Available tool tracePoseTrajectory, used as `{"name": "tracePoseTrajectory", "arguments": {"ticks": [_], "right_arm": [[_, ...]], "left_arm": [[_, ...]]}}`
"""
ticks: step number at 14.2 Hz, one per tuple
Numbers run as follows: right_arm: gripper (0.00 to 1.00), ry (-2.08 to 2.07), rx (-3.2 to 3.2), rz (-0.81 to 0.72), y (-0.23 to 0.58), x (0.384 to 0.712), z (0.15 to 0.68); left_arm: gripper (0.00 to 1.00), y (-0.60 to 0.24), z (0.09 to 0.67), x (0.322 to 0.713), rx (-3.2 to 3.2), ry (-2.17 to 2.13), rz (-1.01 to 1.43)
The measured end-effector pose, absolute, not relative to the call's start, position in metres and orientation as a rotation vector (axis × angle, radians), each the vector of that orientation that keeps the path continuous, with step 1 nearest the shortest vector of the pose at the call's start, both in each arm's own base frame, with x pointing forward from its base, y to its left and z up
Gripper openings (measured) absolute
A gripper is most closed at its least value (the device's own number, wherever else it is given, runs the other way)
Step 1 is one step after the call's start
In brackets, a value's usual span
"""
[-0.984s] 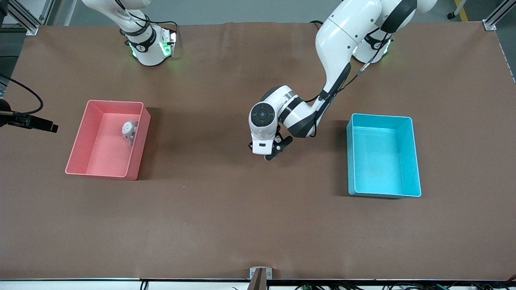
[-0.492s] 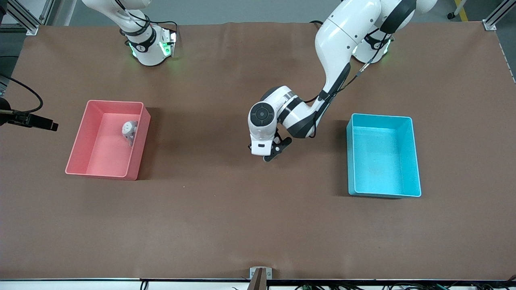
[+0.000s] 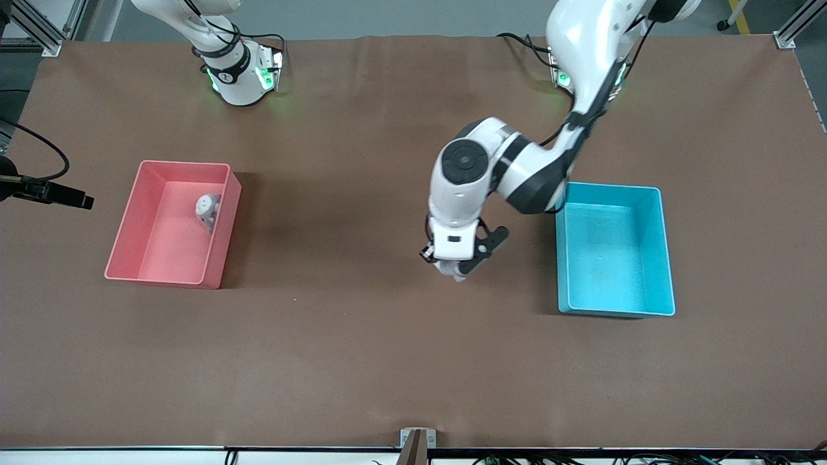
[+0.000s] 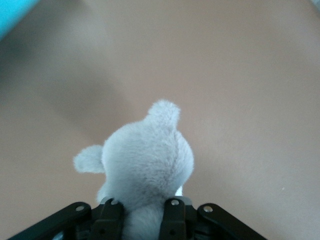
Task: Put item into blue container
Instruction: 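Carry the round plush over the blue box with the left gripper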
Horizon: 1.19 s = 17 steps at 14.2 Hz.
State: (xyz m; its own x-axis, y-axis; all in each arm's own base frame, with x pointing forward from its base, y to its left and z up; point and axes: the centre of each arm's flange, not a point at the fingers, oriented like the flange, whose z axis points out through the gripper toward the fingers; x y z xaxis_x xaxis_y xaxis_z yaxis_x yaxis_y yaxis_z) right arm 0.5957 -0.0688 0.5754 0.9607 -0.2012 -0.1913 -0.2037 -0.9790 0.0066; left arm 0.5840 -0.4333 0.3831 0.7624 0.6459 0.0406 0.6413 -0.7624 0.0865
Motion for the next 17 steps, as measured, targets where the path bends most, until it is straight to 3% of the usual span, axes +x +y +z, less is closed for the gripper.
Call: {"name": "tracePoseTrajectory", "arguments": {"ticks": [6, 17], "right_arm": [[1.00, 0.316, -3.093, 0.275, -0.068, 0.581, 0.590], [1.00, 0.277, -3.088, 0.216, -0.057, 0.516, 0.651]], "left_arm": [[0.25, -0.278, 0.453, 0.624, 3.118, 0.772, -0.027], [0.25, -0.125, 0.422, 0.631, 3.221, 0.484, -0.319]]}}
